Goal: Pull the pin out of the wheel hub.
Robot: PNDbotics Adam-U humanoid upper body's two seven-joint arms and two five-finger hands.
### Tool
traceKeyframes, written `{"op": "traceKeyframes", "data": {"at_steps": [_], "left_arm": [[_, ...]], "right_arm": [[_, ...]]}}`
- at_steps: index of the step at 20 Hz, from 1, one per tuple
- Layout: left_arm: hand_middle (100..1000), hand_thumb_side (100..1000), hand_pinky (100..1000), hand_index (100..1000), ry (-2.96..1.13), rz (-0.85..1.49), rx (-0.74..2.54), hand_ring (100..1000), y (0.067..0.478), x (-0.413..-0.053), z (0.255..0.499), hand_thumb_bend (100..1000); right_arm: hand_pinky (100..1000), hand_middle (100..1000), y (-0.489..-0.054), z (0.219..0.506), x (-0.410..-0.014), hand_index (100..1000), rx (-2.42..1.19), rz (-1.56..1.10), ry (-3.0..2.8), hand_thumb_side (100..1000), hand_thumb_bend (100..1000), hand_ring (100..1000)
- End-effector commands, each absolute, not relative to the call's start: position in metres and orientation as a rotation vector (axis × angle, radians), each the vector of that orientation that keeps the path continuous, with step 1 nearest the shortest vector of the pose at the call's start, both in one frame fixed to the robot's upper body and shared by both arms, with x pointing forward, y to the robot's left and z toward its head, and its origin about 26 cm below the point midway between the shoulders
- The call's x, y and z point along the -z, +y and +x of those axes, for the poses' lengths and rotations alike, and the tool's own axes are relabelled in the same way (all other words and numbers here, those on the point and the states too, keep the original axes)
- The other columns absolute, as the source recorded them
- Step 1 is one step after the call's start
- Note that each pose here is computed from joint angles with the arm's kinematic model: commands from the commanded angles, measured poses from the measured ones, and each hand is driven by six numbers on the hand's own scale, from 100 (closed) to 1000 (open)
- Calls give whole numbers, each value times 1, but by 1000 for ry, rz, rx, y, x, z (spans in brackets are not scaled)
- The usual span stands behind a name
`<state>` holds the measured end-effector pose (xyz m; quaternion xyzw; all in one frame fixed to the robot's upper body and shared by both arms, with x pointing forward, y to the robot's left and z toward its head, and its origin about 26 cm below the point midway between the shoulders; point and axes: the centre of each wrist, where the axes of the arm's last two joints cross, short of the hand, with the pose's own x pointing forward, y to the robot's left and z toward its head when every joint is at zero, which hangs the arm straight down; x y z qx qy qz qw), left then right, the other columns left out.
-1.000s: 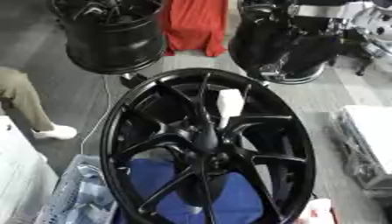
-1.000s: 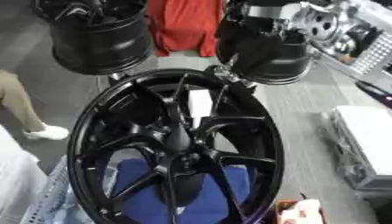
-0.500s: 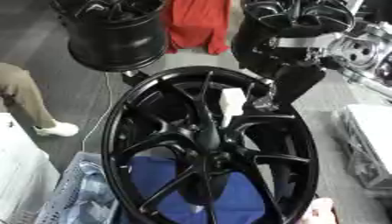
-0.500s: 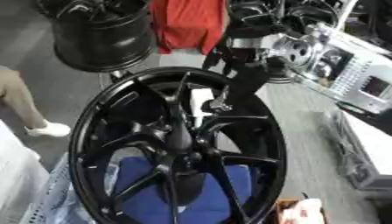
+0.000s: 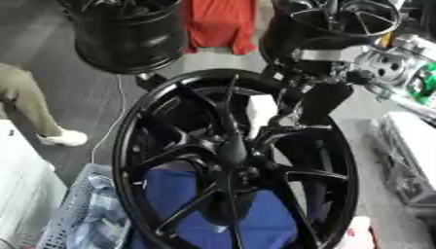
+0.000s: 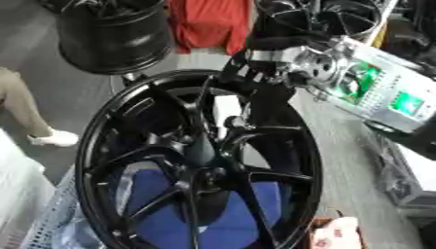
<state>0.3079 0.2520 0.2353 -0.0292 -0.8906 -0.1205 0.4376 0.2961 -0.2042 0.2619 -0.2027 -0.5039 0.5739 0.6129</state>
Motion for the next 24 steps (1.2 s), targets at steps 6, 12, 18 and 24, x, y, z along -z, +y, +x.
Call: {"op": "traceKeyframes", "data": {"at_steps": [6, 12, 18, 24], "left_arm": [[585, 630, 702, 713, -2248, -82, 320, 622, 250, -245, 306, 100], [584, 632, 702, 713, -2254, -84, 321, 621, 249, -247, 306, 100], [583, 634, 702, 713, -2262, -86, 323, 621, 247, -249, 307, 100], [582, 638, 702, 712, -2270, -82, 326, 619, 247, -251, 307, 100]], "right_arm": [[800, 878, -203, 295, -263, 844, -1346, -559, -1174, 100, 420, 850], [817, 878, -205, 295, -261, 847, -1348, -608, -1192, 100, 410, 875], [825, 878, -206, 295, -259, 851, -1347, -663, -1209, 100, 398, 878], [825, 877, -206, 295, -262, 851, -1340, -708, -1242, 100, 394, 876]]}}
